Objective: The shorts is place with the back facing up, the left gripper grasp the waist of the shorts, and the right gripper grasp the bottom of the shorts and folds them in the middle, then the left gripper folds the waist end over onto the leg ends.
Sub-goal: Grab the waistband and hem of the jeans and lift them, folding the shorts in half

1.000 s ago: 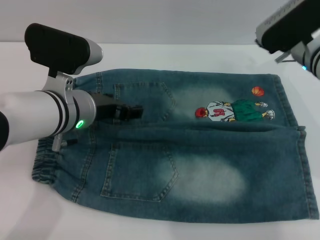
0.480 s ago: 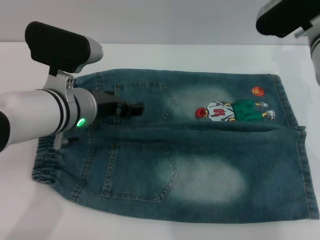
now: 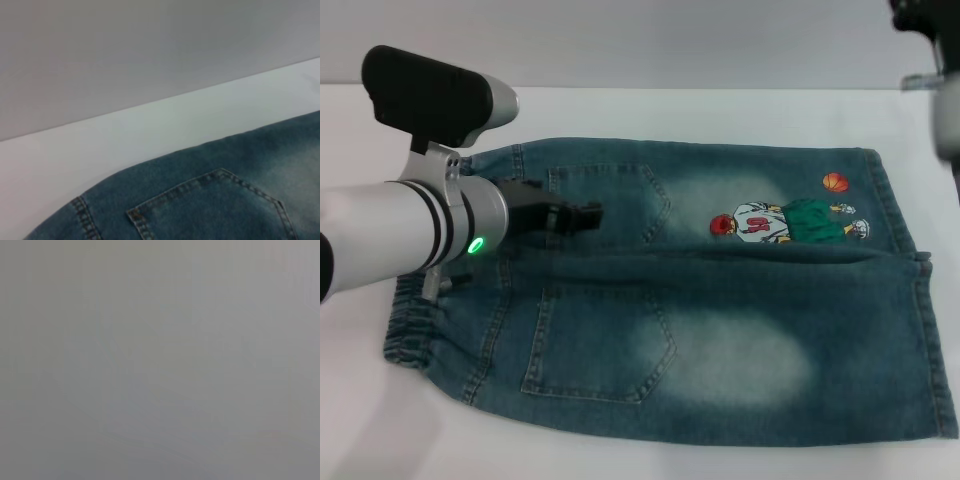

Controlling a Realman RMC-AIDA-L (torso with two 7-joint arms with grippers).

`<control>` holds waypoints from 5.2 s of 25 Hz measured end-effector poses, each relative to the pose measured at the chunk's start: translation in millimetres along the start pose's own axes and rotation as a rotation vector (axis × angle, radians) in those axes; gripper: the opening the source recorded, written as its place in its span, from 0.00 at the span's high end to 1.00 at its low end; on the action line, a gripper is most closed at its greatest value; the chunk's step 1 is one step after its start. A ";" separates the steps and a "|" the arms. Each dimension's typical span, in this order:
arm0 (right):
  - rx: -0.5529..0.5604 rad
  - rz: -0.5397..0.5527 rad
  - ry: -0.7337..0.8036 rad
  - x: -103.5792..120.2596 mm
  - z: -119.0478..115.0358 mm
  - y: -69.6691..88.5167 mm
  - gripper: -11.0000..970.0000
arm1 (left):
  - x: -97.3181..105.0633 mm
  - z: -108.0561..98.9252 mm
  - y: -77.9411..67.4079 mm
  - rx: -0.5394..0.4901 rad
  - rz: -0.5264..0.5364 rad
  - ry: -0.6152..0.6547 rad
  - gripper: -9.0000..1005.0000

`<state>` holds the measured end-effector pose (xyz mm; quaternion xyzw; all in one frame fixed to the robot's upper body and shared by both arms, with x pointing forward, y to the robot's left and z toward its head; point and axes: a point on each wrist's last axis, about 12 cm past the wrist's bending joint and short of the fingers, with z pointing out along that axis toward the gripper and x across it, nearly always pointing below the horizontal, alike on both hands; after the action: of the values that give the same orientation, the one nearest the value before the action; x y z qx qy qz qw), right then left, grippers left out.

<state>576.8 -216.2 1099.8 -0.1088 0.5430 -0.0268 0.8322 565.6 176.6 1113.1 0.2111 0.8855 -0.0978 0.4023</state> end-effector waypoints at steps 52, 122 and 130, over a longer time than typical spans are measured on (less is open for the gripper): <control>-0.354 0.725 0.870 -82.9 -13.3 -60.0 0.24 | 10.4 -53.6 39.2 -0.112 -0.022 -0.007 0.20; -0.373 1.026 1.118 -37.1 -92.1 -113.9 0.24 | 33.9 -76.0 43.5 -0.188 -0.038 0.320 0.21; -0.364 1.024 1.118 -34.0 -90.7 -111.9 0.24 | 33.6 -75.8 43.7 -0.188 -0.035 0.319 0.21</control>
<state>488.6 -333.6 1118.8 0.0501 0.8604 0.3994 0.3126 514.8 251.5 1137.5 0.1699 0.9468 0.0131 0.2730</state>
